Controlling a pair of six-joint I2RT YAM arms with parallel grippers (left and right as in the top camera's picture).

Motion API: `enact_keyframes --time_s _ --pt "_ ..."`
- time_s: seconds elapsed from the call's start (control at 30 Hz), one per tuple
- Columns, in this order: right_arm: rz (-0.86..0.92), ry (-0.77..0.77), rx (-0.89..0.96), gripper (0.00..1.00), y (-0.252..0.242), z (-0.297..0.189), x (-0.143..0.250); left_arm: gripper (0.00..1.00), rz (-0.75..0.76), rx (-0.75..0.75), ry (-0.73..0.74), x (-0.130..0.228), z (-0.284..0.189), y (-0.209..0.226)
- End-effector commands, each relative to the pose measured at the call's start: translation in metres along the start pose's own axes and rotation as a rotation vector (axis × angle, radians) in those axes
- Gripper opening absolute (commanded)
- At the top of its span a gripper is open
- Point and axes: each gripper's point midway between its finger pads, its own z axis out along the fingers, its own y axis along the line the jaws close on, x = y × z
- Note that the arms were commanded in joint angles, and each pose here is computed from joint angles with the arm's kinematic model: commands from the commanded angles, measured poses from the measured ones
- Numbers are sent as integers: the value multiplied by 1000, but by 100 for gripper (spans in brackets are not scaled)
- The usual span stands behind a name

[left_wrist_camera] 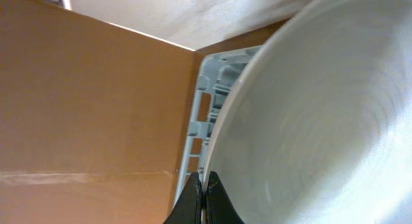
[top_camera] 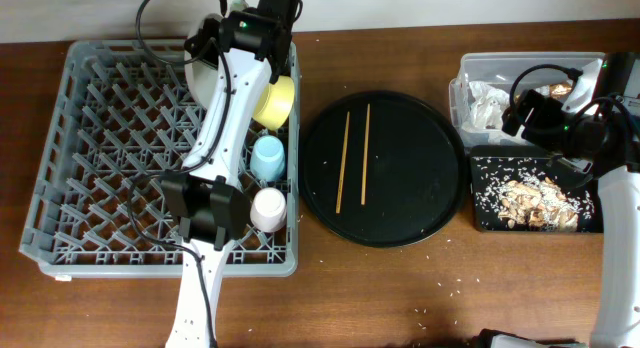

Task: Sort waste into correct bins and load items into the dishwasher rack
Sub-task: 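Grasp the white plate with the left gripper and stand it in the rack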

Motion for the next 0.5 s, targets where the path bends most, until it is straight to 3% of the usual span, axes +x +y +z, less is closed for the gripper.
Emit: enact_keyframes --time_s 0.0,0.07,0.13,0.17,0.2,0.23,0.27,0.37,0.4,0.47 --pt "2 -9 18 98 -5 -1 -2 1 39 60 20 4 10 -27" --pt "2 -9 18 99 -5 -1 -2 1 67 130 37 9 12 -49" --pt "2 -9 18 99 -5 -1 -2 1 89 294 59 16 8 -80" --pt "2 -9 18 98 -5 -1 -2 11 90 316 62 16 7 -83" --pt "2 -9 18 99 -5 -1 -2 42 90 358 64 17 5 -90" --pt "2 -9 18 98 -5 -1 -2 65 88 372 64 17 3 -91" --pt "1 -9 18 98 -4 -1 -2 75 72 420 53 14 -4 -93" --pt "2 -9 18 99 -5 -1 -2 80 -47 921 -88 -12 -105 -80" --pt "2 -9 18 98 -5 -1 -2 80 -52 1236 -143 -12 -167 -82" --pt "2 -9 18 98 -5 -1 -2 68 -11 1501 -135 -1 -219 -90"
